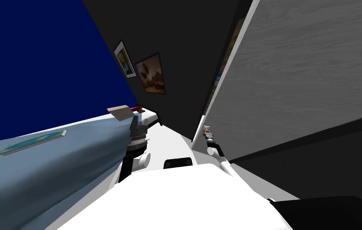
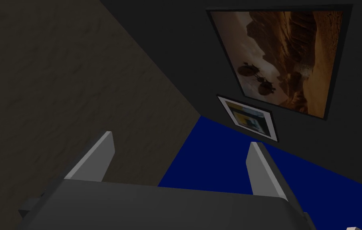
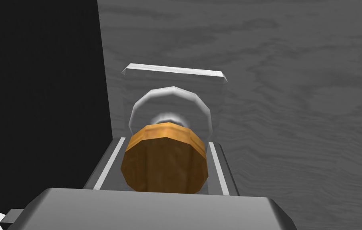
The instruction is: Pull the door open
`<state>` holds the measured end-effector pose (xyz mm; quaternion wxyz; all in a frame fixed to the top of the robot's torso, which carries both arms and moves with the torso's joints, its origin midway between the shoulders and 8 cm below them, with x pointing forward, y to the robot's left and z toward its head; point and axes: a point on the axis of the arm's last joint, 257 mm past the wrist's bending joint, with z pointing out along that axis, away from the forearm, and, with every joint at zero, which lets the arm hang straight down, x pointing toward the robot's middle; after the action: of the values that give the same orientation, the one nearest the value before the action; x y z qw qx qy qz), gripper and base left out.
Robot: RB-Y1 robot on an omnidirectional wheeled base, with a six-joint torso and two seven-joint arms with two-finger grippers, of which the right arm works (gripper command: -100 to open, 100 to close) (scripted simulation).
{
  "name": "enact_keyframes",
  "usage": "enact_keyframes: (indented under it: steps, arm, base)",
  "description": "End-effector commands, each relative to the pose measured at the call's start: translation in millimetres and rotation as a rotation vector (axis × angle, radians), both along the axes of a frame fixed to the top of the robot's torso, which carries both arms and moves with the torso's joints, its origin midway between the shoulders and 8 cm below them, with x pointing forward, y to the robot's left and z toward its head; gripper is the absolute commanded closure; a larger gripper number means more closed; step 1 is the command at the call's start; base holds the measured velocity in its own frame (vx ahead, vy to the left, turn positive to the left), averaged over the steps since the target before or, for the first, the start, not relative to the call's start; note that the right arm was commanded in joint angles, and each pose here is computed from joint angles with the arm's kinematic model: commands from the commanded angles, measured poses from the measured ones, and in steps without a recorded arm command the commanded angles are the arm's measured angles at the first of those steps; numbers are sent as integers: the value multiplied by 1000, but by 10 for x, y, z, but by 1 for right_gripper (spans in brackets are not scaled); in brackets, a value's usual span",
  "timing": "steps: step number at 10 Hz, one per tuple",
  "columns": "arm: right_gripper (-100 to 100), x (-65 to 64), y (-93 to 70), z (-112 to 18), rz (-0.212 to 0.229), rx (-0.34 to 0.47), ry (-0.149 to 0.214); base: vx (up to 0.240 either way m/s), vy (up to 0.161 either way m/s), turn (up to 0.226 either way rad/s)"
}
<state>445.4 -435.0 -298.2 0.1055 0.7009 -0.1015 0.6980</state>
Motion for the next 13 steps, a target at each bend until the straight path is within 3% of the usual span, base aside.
enact_keyframes:
  steps: [1,13]
  arm:
    - [100,-21,51,3,18,2,-1]
    - [100,-199,244,13,126,5,-3]
  base:
    - [-269,-62,162]
    - [-231,-47,135]
